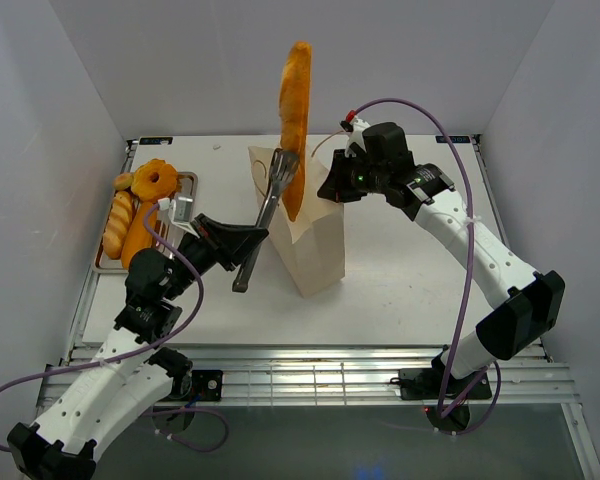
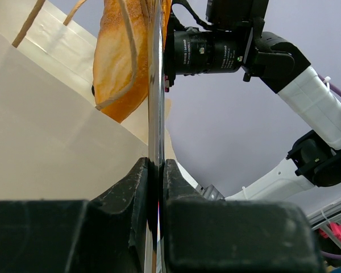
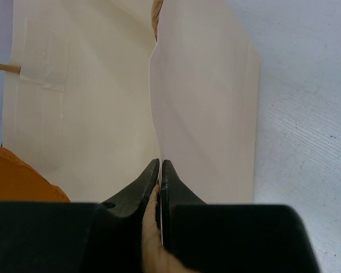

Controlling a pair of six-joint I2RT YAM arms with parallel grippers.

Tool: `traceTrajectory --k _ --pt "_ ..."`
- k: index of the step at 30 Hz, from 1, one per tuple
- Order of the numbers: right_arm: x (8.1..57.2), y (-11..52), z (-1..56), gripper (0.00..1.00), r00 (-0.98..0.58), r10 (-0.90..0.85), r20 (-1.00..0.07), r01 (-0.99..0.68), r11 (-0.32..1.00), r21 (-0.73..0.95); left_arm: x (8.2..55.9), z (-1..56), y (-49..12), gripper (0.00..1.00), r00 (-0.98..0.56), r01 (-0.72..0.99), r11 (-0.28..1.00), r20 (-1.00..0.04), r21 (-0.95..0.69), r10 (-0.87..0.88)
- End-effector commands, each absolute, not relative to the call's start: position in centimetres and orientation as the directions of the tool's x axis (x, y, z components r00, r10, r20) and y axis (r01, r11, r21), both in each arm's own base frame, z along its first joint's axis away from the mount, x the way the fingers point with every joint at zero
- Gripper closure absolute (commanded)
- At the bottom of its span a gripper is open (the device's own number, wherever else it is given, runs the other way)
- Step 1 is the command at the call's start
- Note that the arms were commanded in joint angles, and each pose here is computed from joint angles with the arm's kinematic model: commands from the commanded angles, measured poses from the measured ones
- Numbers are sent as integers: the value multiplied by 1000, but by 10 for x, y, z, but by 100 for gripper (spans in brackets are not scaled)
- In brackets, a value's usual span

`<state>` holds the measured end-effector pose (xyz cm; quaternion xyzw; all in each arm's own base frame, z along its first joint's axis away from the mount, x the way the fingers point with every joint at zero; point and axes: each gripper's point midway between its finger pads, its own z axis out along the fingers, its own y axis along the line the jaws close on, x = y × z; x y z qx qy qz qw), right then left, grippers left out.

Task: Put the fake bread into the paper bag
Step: Place the fake bread in the paper bag.

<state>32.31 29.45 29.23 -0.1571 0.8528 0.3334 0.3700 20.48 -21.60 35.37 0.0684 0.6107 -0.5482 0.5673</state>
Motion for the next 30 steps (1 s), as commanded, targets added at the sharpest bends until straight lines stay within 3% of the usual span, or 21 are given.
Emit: traceTrajectory --k 1,7,11,30 --pt "325 296 320 92 -631 20 -776 -544 701 460 200 367 -213 83 -300 735 388 -780 -556 -550" --pt "324 294 322 92 -627 23 -779 -546 700 460 200 367 -214 64 -310 734 382 -777 -562 -547" --pt "324 294 324 92 -625 25 -780 -547 699 461 200 368 -214 59 -308 734 384 -778 -561 -548" --pt "325 292 324 92 -626 27 -779 -546 698 463 200 357 -210 57 -308 716 408 -781 -566 -543"
